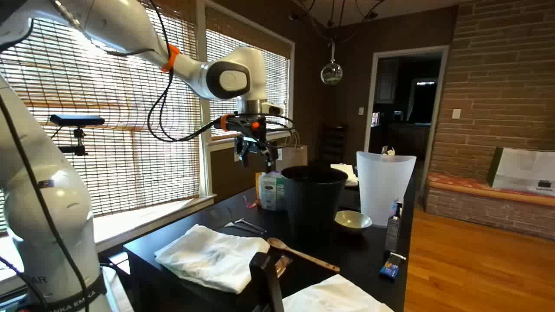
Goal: Put the wooden spoon in the bin
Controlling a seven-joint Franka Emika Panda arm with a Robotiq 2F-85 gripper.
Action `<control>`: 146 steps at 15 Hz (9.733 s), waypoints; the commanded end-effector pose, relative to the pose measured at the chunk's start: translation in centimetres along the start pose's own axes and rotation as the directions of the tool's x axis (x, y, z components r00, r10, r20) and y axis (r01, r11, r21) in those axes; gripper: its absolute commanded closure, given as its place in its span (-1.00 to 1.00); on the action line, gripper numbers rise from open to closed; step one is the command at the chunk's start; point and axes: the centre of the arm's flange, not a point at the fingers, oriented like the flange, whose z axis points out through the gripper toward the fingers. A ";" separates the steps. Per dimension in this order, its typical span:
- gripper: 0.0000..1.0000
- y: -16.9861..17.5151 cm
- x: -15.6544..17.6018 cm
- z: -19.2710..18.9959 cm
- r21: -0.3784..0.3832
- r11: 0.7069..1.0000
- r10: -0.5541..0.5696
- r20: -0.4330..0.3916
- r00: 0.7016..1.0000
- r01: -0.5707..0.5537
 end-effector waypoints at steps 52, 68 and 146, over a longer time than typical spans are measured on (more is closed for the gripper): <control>-1.00 15.2 8.5 31.0 -0.077 0.348 0.934 -0.058 0.352 -0.934; -0.94 17.0 10.9 34.8 -0.087 0.383 0.920 -0.056 0.389 -0.919; 0.87 8.3 29.4 11.7 0.158 0.436 0.698 -0.681 0.222 -0.886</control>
